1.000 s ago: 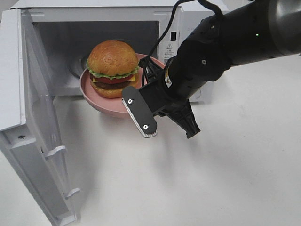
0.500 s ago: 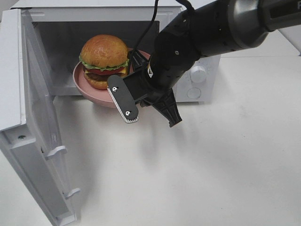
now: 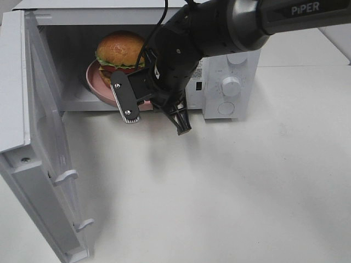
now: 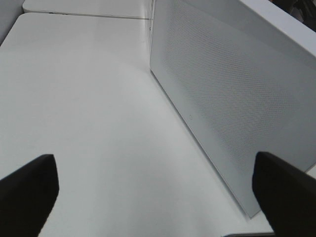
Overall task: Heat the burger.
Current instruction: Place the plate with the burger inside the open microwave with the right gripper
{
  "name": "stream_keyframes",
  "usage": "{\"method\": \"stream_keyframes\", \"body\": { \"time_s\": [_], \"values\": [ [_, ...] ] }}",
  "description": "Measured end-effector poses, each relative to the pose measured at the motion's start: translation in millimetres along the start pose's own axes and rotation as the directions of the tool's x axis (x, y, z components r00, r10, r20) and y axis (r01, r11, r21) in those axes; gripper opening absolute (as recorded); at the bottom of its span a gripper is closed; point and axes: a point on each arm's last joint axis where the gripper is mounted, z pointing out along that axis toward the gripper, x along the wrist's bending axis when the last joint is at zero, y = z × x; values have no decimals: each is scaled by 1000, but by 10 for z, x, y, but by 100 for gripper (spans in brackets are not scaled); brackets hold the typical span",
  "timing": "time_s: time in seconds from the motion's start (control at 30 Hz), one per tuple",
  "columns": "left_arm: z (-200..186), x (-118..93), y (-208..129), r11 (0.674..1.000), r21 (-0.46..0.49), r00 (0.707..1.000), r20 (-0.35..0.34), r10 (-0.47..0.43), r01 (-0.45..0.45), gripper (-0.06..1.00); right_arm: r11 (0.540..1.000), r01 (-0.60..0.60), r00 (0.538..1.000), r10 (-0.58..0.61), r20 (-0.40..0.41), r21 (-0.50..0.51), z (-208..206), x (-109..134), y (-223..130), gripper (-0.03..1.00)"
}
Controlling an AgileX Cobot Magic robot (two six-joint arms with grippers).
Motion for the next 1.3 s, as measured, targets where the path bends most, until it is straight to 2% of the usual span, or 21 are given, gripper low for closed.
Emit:
{"method": "stream_keyframes", "body": {
  "time_s": [0.67,1.3],
  "values": [
    [0,0,0,1000,0,1000,0,0,0,99,998,-50,998,48,36,42,239,-288,19,5],
    [0,2,0,1000,0,1000,-3,1,-1,99,998,-54,997,52,50,37,456,-330,57,5]
  ]
}}
